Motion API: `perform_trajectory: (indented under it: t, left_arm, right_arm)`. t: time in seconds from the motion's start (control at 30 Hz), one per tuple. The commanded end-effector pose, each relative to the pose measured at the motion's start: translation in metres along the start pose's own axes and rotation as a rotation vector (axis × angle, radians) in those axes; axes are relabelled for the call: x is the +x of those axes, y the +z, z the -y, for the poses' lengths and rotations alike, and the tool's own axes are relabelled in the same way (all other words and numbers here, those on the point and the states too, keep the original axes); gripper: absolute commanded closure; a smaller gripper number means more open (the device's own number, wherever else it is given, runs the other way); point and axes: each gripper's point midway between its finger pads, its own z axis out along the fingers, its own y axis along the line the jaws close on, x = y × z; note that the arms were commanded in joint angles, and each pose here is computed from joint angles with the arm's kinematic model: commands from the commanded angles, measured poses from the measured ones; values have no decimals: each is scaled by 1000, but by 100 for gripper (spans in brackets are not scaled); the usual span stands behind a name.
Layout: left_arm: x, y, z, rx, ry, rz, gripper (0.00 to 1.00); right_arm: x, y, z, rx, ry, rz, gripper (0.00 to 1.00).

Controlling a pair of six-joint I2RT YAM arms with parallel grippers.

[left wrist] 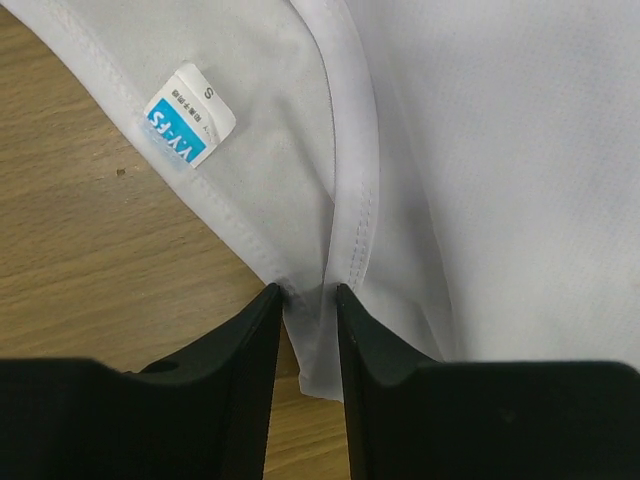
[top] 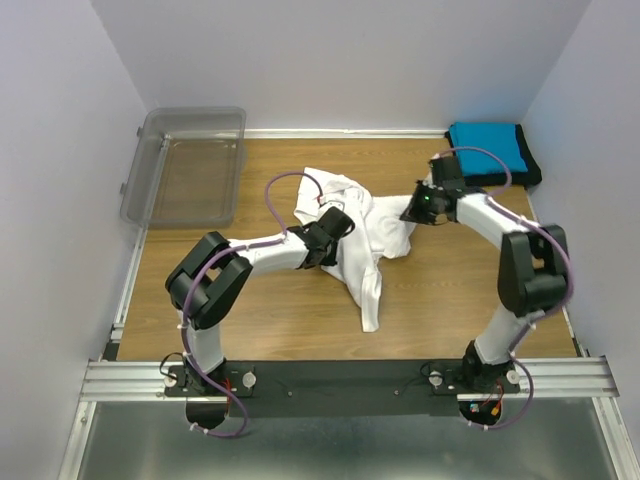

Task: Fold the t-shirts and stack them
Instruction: Flatten the tshirt out

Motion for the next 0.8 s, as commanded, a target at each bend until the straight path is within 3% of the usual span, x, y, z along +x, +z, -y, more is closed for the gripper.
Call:
perform_trajectory:
  t: [0.0, 0.17, 0.2, 0.3, 0.43, 0.77]
  left_arm:
    - [60, 7, -46, -126, 51, -185, 64]
    - [52, -1, -73, -185, 59, -181, 64]
    - [49, -4, -82, -209, 78, -180, 65]
    - [44, -7, -96, -248, 88, -176, 65]
    - [40, -12, -122, -322, 83, -173, 65]
    - [20, -23, -151, -323, -6, -133, 65]
  right_arm:
    - [-28, -58, 43, 166, 114, 212, 99]
    - [-6, -118, 75, 290, 208, 334, 99]
    - [15, -124, 90, 337, 232, 328, 94]
    - [28, -136, 100, 368, 238, 337, 93]
    - [34, -144, 111, 414, 229, 345, 97]
    - [25, -142, 117, 475, 183, 307, 99]
